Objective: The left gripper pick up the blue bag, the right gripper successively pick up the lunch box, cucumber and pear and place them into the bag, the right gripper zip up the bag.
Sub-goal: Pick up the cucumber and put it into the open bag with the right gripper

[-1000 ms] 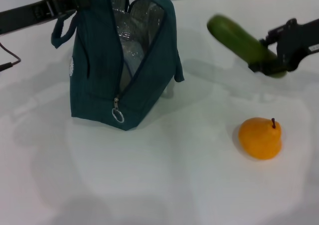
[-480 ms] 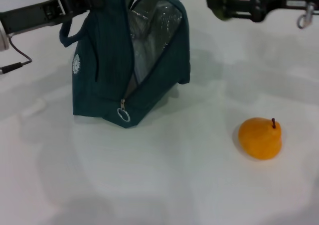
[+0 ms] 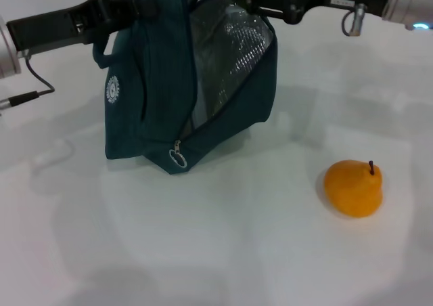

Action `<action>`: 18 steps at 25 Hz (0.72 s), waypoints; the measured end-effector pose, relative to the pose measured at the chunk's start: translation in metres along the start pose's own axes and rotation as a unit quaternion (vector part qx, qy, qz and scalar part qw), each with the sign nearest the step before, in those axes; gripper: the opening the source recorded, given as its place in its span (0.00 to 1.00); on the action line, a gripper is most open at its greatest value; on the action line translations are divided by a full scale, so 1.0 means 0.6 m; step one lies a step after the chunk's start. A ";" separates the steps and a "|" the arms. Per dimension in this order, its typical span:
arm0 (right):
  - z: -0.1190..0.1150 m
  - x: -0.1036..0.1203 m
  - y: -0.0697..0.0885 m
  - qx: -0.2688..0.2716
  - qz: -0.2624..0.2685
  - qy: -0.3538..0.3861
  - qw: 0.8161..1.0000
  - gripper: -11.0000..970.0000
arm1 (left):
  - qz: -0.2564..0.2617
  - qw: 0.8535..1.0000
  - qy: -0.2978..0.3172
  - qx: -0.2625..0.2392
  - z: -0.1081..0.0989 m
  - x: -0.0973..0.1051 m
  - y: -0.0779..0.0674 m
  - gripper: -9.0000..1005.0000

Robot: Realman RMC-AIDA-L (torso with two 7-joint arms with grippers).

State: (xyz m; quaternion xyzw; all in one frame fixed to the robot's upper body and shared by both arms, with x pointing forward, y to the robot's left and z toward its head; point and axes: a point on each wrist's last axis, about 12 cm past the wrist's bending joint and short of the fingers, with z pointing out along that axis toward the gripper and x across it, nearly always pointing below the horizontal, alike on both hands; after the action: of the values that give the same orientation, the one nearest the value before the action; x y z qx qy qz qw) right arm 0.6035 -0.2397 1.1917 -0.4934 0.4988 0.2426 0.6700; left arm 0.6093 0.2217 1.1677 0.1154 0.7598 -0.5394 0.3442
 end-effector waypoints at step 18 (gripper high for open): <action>0.041 0.083 0.053 -0.029 0.014 0.065 0.997 0.59 | -0.015 1.000 0.001 -0.001 -0.002 -0.002 0.001 0.08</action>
State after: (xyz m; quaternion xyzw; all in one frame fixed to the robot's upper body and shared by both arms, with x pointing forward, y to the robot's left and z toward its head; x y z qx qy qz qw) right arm 0.6072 -0.2131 1.1335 -0.5202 0.5410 0.2335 0.6182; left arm 0.6101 0.2235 1.1681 0.1049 0.7623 -0.5436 0.3352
